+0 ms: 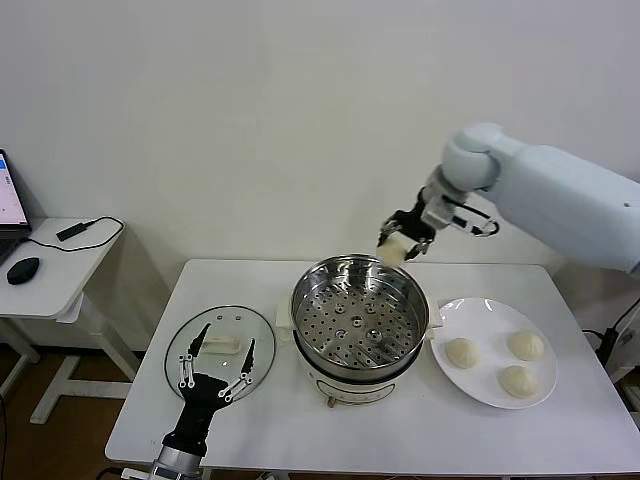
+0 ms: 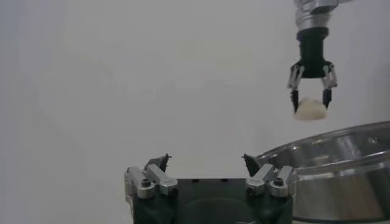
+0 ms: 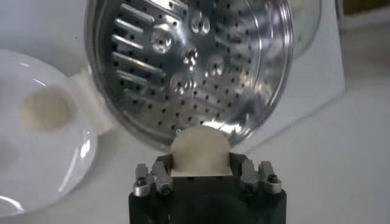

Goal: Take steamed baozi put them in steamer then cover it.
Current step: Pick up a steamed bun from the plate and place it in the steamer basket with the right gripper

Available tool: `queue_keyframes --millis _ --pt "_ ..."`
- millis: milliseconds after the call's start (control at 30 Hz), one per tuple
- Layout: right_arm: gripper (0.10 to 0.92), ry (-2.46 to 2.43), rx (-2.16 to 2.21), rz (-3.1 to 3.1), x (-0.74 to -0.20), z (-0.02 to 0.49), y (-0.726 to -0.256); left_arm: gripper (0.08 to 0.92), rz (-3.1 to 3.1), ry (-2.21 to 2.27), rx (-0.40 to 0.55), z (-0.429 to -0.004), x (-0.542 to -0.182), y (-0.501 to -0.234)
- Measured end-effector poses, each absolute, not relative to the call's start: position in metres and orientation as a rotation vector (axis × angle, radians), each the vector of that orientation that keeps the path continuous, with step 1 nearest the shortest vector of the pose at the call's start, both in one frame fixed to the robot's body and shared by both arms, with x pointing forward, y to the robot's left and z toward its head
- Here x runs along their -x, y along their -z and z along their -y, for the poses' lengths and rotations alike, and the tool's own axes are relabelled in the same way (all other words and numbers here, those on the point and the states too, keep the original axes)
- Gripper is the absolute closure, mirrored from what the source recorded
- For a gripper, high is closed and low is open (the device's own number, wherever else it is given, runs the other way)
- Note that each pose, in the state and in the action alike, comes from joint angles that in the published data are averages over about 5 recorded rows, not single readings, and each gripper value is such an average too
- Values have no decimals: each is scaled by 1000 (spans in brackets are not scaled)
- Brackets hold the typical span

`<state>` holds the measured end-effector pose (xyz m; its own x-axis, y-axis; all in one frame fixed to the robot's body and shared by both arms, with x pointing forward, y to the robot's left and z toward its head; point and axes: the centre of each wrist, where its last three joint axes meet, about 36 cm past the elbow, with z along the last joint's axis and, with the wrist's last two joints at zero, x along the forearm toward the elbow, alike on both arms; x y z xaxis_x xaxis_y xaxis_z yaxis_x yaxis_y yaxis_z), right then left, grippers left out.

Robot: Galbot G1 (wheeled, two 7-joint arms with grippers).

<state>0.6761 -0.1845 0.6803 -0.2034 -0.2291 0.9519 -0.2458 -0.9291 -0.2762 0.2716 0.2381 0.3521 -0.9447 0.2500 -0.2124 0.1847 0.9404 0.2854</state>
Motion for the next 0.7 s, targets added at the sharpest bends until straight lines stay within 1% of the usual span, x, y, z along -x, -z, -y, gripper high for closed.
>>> queue_keyframes --millis 267,500,700 --pt "377 -2362 -2020 443 -681 150 -644 177 -2844 -383 -318 -240 -270 -353" --pt "377 -2349 -2033 384 -688 135 -617 177 -2846 -387 -320 -241 -269 -352" --pt "373 -2356 -2034 356 -692 124 -604 177 -2842 -386 -316 -241 -270 -353"
